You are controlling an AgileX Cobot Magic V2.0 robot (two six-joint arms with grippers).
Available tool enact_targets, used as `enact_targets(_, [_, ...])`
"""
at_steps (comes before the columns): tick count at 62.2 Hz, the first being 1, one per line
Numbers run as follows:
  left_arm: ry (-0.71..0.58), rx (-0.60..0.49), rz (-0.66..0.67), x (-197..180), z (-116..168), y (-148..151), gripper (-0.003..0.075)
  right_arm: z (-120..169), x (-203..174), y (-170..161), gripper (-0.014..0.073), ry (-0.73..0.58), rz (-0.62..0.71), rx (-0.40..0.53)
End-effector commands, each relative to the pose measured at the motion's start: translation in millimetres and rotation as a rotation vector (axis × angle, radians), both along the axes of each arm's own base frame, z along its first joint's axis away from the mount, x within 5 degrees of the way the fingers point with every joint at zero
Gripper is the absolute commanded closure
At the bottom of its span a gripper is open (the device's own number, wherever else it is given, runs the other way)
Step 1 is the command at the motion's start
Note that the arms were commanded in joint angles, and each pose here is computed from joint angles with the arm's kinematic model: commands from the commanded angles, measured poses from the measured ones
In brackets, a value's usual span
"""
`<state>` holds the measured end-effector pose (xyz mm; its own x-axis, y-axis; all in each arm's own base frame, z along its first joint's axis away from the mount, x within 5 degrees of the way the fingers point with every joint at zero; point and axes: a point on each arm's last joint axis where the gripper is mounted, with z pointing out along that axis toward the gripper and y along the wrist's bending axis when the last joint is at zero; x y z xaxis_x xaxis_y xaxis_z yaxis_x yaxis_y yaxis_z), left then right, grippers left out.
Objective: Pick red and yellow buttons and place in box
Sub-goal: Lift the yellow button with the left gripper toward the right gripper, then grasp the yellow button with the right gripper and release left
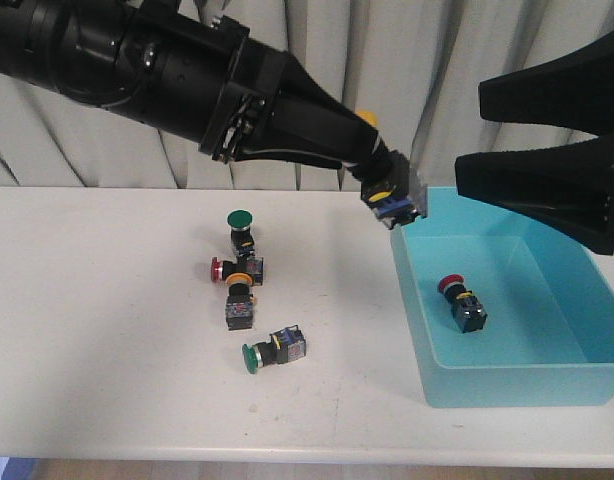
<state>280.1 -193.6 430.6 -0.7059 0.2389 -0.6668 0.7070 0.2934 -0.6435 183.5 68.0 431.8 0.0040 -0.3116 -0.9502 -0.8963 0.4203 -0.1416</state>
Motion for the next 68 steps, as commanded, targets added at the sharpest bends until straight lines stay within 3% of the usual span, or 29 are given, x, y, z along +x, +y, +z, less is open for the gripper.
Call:
enact_targets(1, [-0.043, -0.125, -0.023, -18.1, 30.2, 1.8, 0.0727, 10.2, -3.8, 2.8, 0.013, -0.004, 0.045, 0.052])
enact_targets(20, [-0.016, -0.192, -0.037, -20.2, 36.0, 0.4, 0.0727, -2.6, 8.8, 23.3, 0.013, 0.051, 0.14, 0.038])
enact_targets(68, [0.013, -0.27, -0.053, -22.4, 43.3, -0.6, 0.0727, -5.8, 22.8, 27.2, 0.013, -0.008, 0.011, -0.009])
